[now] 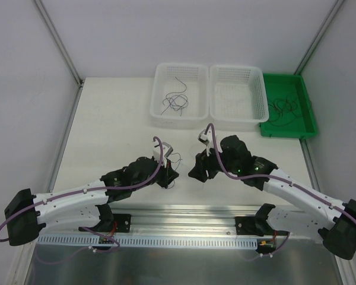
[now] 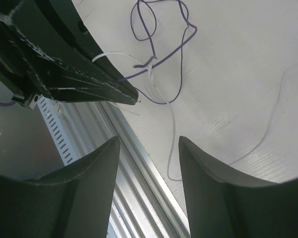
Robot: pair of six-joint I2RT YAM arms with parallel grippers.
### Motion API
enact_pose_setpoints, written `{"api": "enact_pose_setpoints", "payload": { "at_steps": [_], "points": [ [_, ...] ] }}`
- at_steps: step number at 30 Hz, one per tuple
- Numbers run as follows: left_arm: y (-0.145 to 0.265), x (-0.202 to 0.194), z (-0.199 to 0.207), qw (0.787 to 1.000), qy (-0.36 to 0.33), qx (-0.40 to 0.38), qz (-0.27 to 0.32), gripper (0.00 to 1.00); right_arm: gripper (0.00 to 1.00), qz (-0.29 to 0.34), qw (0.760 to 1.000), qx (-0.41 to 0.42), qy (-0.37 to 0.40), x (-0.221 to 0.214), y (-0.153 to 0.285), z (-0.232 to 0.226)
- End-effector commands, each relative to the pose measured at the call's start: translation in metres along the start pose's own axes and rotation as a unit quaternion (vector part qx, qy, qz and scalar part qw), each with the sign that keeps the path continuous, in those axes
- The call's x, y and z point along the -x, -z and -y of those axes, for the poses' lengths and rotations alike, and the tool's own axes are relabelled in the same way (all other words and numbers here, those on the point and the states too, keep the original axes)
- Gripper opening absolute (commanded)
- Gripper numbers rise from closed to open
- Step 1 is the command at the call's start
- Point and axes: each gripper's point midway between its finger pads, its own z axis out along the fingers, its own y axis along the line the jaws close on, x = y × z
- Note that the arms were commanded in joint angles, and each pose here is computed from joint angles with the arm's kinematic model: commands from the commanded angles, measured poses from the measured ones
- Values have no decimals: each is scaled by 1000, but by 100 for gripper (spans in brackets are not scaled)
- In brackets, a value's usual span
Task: Untangle the cables
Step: Untie the cable.
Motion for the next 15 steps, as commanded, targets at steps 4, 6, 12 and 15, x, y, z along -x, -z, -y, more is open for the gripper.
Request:
{"api": "enact_pose_setpoints", "payload": {
  "at_steps": [4,6,12,15],
  "points": [
    [4,22,22,999,15,-38,25,0,55,28,999,16,10,9,-21,-2],
    [4,22,24,999,15,-41,26,0,56,33,999,19,12,11,-25,-2],
    [6,20,28,998,15,-54,26,0,56,40,999,9,19,16,-44,8],
    [7,20,29,998,15,-60,27,0,54,49,998,16,22,21,-49,7]
  ]
}}
